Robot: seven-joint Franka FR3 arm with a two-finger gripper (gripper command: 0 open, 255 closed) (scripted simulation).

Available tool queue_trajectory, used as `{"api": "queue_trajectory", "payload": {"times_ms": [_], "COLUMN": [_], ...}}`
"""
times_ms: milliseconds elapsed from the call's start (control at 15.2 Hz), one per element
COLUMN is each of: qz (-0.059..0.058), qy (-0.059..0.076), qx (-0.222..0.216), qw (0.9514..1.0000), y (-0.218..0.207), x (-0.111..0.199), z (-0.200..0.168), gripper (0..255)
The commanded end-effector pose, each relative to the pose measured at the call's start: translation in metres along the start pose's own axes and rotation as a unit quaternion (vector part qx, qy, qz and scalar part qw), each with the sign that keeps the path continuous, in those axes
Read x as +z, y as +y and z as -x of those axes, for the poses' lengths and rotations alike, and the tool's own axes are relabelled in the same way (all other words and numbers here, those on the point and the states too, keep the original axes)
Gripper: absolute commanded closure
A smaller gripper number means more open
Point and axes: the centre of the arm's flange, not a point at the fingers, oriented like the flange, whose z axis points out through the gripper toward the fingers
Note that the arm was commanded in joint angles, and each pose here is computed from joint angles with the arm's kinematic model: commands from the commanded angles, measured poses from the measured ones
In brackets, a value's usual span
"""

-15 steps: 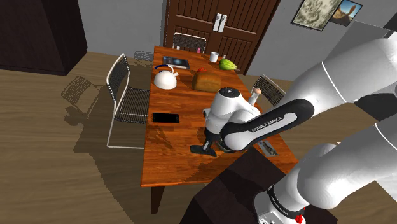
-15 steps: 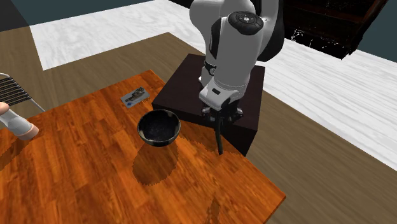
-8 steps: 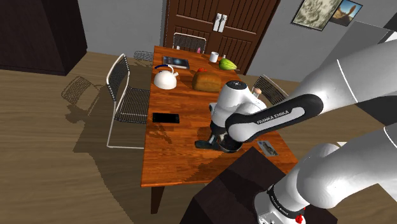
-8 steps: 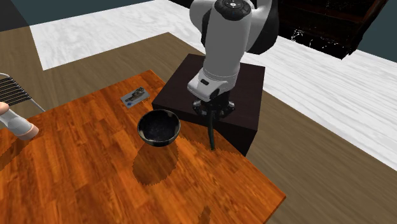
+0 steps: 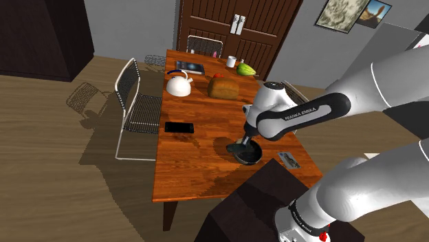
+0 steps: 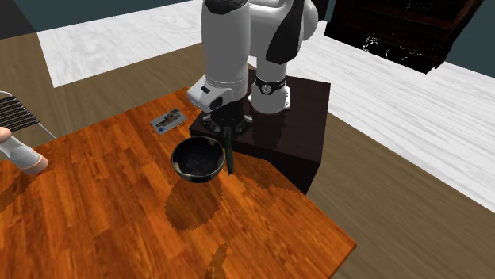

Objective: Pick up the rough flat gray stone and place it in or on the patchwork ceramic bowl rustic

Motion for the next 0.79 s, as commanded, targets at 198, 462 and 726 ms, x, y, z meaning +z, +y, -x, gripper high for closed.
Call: {"api": "queue_trajectory", "payload": {"times_ms": [198, 462, 726], "qz": [0.0, 0.0, 0.0], "qy": [0.0, 0.0, 0.0], "qx": [-0.001, -0.001, -0.001], "qw": [1.0, 1.0, 1.0], "y": [0.061, 0.111, 0.11], "x": [0.004, 0.007, 0.028], "z": [0.024, 0.043, 0.043], "gripper": [255, 255, 255]}}
